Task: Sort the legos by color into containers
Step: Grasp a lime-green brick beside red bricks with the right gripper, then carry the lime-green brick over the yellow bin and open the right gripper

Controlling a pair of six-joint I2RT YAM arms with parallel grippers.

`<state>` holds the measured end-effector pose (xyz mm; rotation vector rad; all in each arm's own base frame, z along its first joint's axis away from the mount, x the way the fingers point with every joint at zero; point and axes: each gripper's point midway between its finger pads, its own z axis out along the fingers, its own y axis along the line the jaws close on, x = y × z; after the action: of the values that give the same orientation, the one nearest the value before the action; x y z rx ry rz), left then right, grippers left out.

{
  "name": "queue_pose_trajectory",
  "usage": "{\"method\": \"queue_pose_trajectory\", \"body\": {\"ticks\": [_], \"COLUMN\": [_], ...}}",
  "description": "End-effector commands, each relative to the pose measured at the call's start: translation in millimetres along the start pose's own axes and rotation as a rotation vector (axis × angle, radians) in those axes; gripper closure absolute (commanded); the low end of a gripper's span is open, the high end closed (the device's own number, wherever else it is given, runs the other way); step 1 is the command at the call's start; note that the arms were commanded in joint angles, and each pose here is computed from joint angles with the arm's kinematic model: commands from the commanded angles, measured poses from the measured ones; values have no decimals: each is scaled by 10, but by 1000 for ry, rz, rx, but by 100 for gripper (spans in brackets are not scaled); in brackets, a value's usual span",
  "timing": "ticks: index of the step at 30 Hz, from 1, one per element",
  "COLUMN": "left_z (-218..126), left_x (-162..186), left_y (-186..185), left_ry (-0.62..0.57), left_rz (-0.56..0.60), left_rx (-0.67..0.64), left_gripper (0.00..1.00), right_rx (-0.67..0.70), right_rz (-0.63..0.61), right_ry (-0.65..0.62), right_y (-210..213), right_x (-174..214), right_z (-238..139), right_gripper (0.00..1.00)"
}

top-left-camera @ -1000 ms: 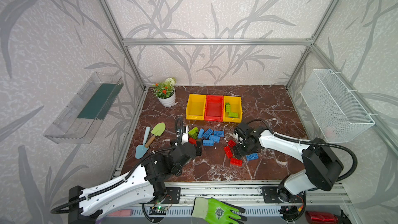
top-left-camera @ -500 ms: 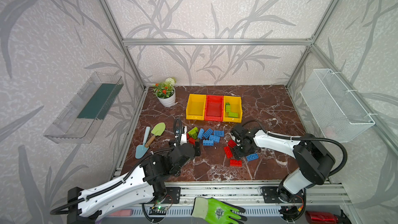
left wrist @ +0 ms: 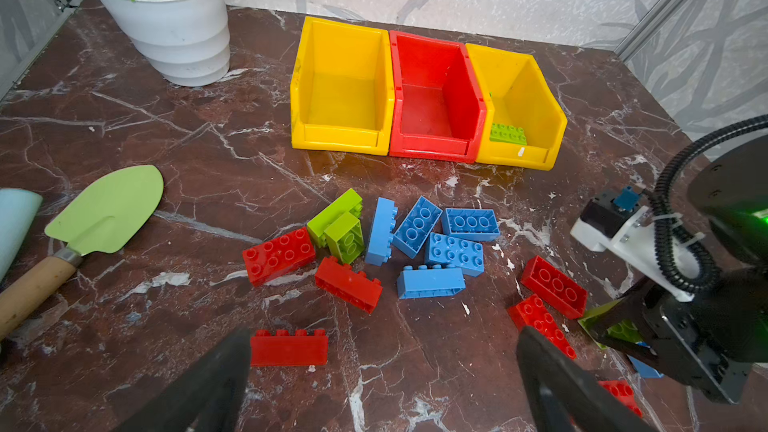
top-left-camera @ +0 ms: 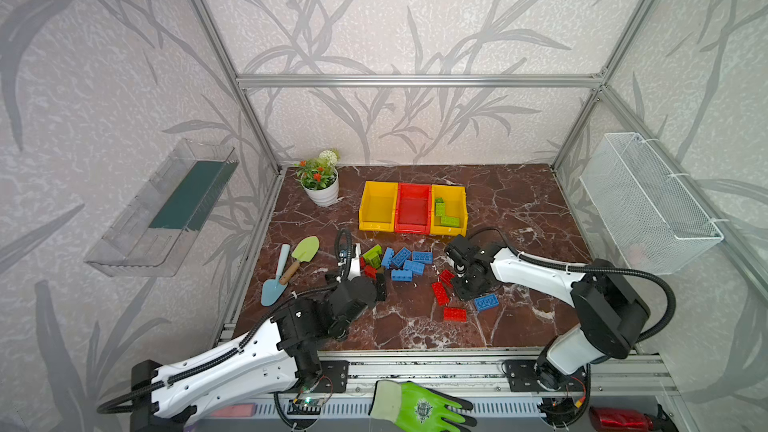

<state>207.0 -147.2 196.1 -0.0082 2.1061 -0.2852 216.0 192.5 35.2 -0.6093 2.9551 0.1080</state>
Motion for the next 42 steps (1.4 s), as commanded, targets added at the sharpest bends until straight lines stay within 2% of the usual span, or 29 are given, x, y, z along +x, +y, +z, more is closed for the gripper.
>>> {"method": "queue_pose_trajectory", "body": {"ticks": [1, 7, 10, 13, 17, 21, 26, 33, 42], "left_z": [19, 44, 66, 189, 432, 642, 952, 1247, 1434], "left_x": [-32, -132, -203, -202, -215, -422, -645, -805, -913], "left_y": [35, 1, -8, 5, 57, 96, 141, 116, 150], "left_ry": [-30, -72, -89, -53, 23, 21, 75, 126, 128], "left_rz": [-9, 13, 35, 62, 35, 11, 0, 7, -7], "left_rx": [-29, -44, -73, -108, -136, -134, -130, -125, -123], "left_gripper": [1, 1, 1, 1, 1, 1, 1, 1, 1], "right_rx": [6, -22, -57, -95, -106, -109, -98, -18, 34], "right_rz": [-2, 11, 37, 81, 147, 182, 213, 198, 215], "right_ry": [-56, -119, -152, -179, -186, -194, -191, -171, -178], "right_y": [18, 53, 31, -51, -261, -424, -589, -749, -953], "right_x": [-135, -484, -773, -1128, -1614, -2025, -2387, -2739, -2942], "right_z": [-286, -594, -720, -801, -760, -665, -495, -251, -150], "right_gripper": [80, 82, 82, 82, 82, 82, 81, 78, 78]}}
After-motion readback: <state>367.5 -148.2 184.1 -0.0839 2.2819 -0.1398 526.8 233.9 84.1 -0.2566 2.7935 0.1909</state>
